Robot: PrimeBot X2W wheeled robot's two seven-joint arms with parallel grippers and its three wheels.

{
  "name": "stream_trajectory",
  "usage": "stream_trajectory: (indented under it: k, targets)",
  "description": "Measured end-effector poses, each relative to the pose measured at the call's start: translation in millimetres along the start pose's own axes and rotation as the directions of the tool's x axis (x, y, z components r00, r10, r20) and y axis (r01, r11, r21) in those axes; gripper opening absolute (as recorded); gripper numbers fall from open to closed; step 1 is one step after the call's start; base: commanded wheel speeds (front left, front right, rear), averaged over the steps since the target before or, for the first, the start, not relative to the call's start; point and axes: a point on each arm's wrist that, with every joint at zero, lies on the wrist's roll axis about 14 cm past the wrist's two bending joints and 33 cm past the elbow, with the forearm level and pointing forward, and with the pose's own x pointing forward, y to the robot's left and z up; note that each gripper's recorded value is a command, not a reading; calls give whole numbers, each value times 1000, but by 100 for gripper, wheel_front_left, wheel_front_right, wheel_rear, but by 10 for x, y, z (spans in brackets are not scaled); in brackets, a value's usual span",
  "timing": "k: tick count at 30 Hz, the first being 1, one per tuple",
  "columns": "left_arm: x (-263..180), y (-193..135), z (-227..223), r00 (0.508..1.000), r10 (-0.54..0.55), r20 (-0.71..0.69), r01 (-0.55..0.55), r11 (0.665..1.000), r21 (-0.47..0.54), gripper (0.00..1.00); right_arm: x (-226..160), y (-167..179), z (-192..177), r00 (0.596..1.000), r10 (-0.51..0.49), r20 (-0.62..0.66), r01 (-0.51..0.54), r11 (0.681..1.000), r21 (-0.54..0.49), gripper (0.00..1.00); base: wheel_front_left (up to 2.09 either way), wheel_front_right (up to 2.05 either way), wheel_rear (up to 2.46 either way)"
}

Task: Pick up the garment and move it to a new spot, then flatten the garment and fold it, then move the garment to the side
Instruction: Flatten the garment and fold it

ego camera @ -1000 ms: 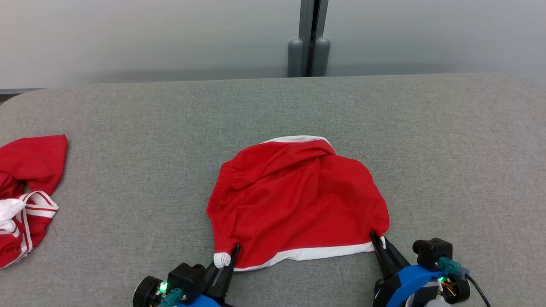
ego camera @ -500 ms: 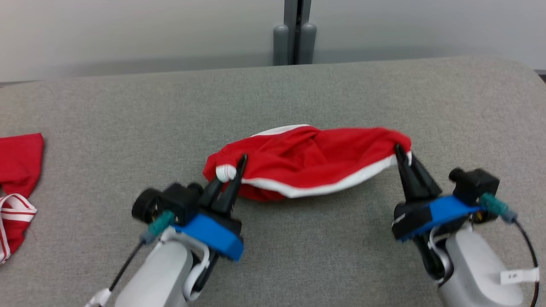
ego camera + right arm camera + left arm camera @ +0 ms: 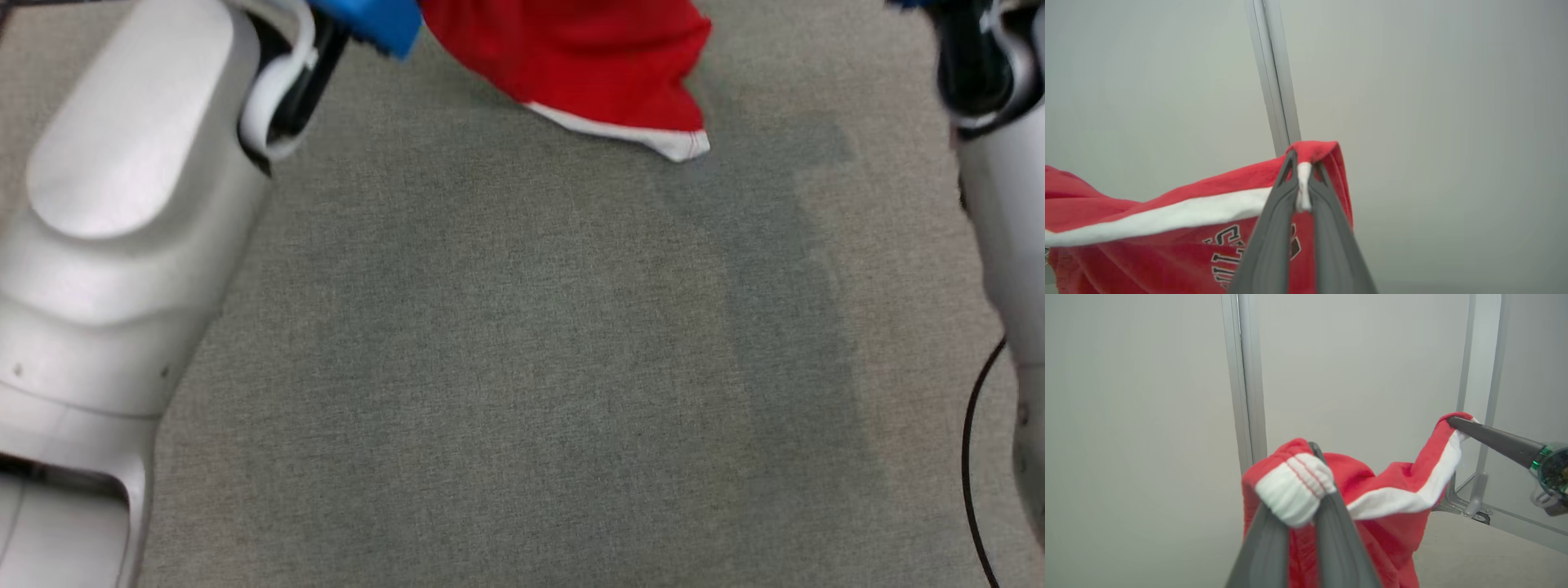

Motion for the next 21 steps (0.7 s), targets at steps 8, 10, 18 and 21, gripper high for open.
stream_trajectory:
  k: [8, 10, 18, 21]
  targets:
    - [563, 239, 581, 991, -9, 131, 6, 1000, 24, 0, 625, -47, 529, 993, 4, 116, -3, 1000, -6, 0, 0, 0, 0]
    - [600, 241, 618, 990, -13, 141, 9, 1000, 27, 0, 670, 4, 567, 991, 18, 129, -17, 1000, -9, 0, 0, 0, 0]
    - [417, 147, 53, 999, -21, 24, 22, 1000, -20, 0, 438, -30, 39, 1000, 4, 10, -4, 999, 39, 0, 0, 0, 0]
    - [190, 121, -389, 998, 2, -65, -8, 996, -93, 0, 167, -93, -336, 997, -20, -72, 26, 997, 75, 0, 0, 0, 0]
